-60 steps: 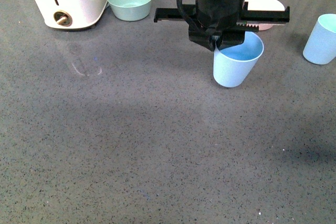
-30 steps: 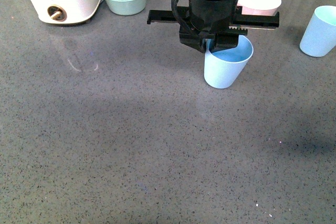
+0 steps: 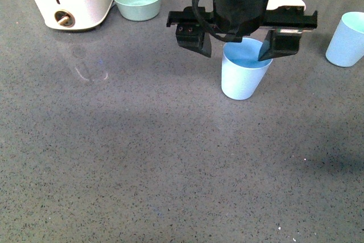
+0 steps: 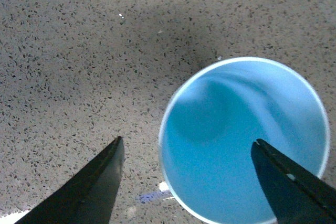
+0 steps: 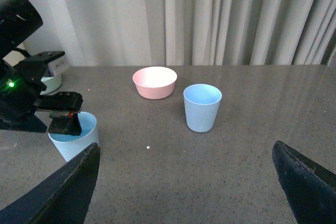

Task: Stack blue cups with both arms

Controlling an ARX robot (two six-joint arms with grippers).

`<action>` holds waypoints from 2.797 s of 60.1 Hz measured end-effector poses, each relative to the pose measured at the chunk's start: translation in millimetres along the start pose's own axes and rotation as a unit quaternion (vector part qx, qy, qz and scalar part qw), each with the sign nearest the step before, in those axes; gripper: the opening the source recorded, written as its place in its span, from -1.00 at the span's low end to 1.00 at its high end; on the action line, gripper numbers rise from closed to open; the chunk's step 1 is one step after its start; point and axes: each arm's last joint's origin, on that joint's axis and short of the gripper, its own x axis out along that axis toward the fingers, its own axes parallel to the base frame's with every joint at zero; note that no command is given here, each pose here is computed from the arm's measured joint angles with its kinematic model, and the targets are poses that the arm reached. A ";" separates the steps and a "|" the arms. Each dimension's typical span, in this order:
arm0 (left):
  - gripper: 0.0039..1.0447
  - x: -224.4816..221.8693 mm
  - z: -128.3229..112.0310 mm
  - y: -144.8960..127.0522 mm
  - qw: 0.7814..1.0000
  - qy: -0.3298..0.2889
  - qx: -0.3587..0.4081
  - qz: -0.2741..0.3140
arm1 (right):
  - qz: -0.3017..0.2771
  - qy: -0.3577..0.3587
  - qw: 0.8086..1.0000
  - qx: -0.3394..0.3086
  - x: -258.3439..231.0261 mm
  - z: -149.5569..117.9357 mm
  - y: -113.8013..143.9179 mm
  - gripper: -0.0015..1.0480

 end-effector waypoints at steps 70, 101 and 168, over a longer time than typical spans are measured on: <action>-0.97 -167.2 -170.0 209.5 0.853 -0.500 -0.005 0.148 | 0.000 0.000 1.000 0.000 0.0 0.0 0.0 0.83; -0.97 -183.2 -230.1 225.5 0.851 -0.503 -0.006 0.149 | 0.000 0.000 1.000 0.000 0.0 0.0 0.0 0.83; -0.97 -217.0 -278.0 222.2 0.847 -0.510 -0.003 0.149 | 0.000 0.000 1.000 0.000 0.0 0.0 0.0 0.83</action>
